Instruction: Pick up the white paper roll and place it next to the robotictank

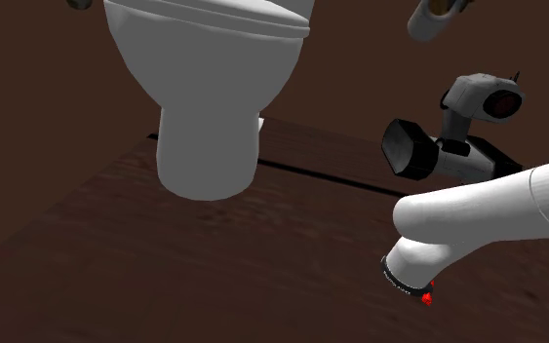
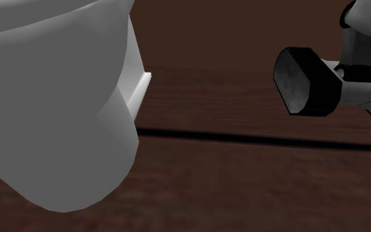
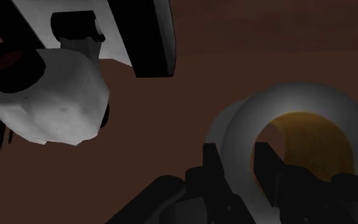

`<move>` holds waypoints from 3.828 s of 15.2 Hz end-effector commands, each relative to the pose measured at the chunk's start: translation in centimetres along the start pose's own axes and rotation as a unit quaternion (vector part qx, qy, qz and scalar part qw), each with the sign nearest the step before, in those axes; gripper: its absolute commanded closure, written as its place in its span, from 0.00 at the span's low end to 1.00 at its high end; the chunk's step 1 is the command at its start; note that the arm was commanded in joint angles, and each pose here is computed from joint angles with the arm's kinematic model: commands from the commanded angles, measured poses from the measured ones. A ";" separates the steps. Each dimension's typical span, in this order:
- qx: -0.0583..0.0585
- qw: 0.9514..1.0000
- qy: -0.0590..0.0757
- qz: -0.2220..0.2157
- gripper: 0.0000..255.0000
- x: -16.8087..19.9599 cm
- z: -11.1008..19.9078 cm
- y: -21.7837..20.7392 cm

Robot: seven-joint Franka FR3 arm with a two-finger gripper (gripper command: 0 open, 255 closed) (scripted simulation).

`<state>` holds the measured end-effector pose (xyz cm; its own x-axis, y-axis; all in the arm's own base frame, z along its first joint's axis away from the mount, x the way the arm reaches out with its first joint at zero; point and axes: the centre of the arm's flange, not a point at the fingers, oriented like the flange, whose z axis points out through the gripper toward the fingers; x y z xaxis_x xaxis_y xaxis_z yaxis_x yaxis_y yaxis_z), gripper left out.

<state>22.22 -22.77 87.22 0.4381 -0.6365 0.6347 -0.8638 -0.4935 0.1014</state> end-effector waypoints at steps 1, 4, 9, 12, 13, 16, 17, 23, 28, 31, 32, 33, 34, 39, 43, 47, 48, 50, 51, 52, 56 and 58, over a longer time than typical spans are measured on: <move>0.000 1.000 0.000 0.000 1.00 -0.5 0.0 2.8; 0.000 1.000 0.000 0.000 1.00 -1.3 -0.1 6.7; 0.000 1.000 0.000 0.000 1.00 -2.6 -0.3 13.1; 0.000 1.000 0.000 0.000 1.00 -3.4 -0.5 17.0; 0.000 1.000 0.000 0.000 1.00 -3.7 -0.5 18.3; 0.000 1.000 0.000 0.000 1.00 -4.5 -0.7 22.2; 0.000 1.000 0.000 0.000 1.00 -4.7 -0.7 23.5; 0.000 1.000 0.000 0.000 1.00 -6.3 -1.0 31.2; 0.000 1.000 0.000 0.000 1.00 -8.0 1.0 30.9; 0.000 1.000 0.000 0.000 1.00 -9.0 2.2 30.8; 0.000 1.000 0.000 0.000 1.00 -9.3 2.7 30.7; 0.000 1.000 0.000 0.000 1.00 -9.6 3.1 30.7; 0.000 1.000 0.000 0.000 1.00 -10.0 3.5 30.6; 0.000 1.000 0.000 0.000 1.00 -11.6 5.5 30.4; 0.000 1.000 0.000 0.000 1.00 -13.0 7.1 30.1; 0.000 1.000 0.000 0.000 1.00 -14.3 8.7 29.9; 0.000 1.000 0.000 0.000 1.00 -14.7 9.1 29.9; 0.000 1.000 0.000 0.000 1.00 -15.3 9.9 29.8; 0.000 1.000 0.000 0.000 1.00 -15.7 10.3 29.7; 0.000 1.000 0.000 0.000 1.00 -16.0 10.7 29.7; 0.000 1.000 0.000 0.000 1.00 -17.3 12.4 29.4; 0.000 1.000 0.000 0.000 1.00 -18.0 13.2 29.3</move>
<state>-7.72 -33.64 69.12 0.4388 -0.6364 0.6344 -0.8633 -0.4945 0.1010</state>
